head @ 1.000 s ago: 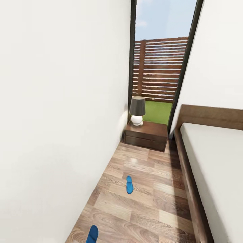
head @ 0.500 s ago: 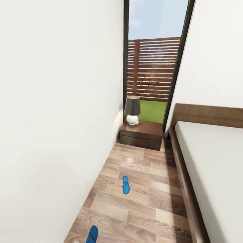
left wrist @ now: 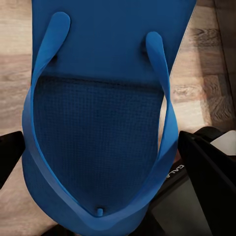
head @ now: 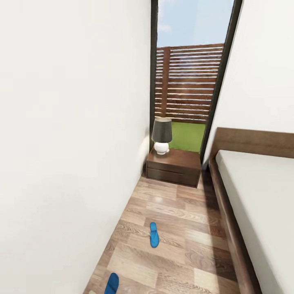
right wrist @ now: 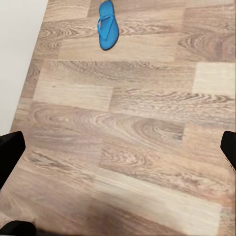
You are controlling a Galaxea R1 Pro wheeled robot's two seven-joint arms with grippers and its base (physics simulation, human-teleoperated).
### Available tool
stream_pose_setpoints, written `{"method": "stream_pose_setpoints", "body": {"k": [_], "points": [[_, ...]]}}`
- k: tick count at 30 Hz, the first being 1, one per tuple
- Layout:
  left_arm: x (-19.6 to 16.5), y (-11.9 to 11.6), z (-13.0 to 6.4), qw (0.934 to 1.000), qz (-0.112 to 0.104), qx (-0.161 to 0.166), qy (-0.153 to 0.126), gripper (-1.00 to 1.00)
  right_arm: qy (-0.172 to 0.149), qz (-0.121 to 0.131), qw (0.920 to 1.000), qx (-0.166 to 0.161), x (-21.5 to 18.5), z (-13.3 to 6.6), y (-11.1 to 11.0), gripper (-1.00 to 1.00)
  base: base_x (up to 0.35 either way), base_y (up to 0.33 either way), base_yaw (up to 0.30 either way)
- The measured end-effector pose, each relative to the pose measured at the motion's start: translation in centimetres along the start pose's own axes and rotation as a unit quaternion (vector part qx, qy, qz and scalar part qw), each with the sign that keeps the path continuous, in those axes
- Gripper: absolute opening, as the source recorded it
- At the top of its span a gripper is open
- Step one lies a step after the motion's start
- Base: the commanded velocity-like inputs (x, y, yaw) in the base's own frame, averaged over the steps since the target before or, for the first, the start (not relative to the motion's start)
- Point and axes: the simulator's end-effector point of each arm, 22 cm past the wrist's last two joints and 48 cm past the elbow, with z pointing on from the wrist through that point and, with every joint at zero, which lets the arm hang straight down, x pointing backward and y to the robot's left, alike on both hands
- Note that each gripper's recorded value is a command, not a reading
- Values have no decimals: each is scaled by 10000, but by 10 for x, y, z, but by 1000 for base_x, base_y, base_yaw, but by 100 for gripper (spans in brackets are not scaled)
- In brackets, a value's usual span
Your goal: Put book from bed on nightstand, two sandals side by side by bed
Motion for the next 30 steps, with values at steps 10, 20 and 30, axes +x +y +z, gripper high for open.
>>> {"method": "stream_pose_setpoints", "body": {"k": [10, 20, 30], "points": [[0, 0, 0, 10000, -3, -2, -1, -100, 2, 3, 10000, 2, 0, 0, 0, 100, 275, -29, 0], [0, 0, 0, 10000, -2, 3, -2, -100, 4, 2, 10000, 4, 0, 0, 0, 100, 241, -29, 0], [0, 0, 1, 10000, -3, 4, 0, -100, 3, 0, 10000, 5, 0, 0, 0, 100, 52, -1, 0]]}}
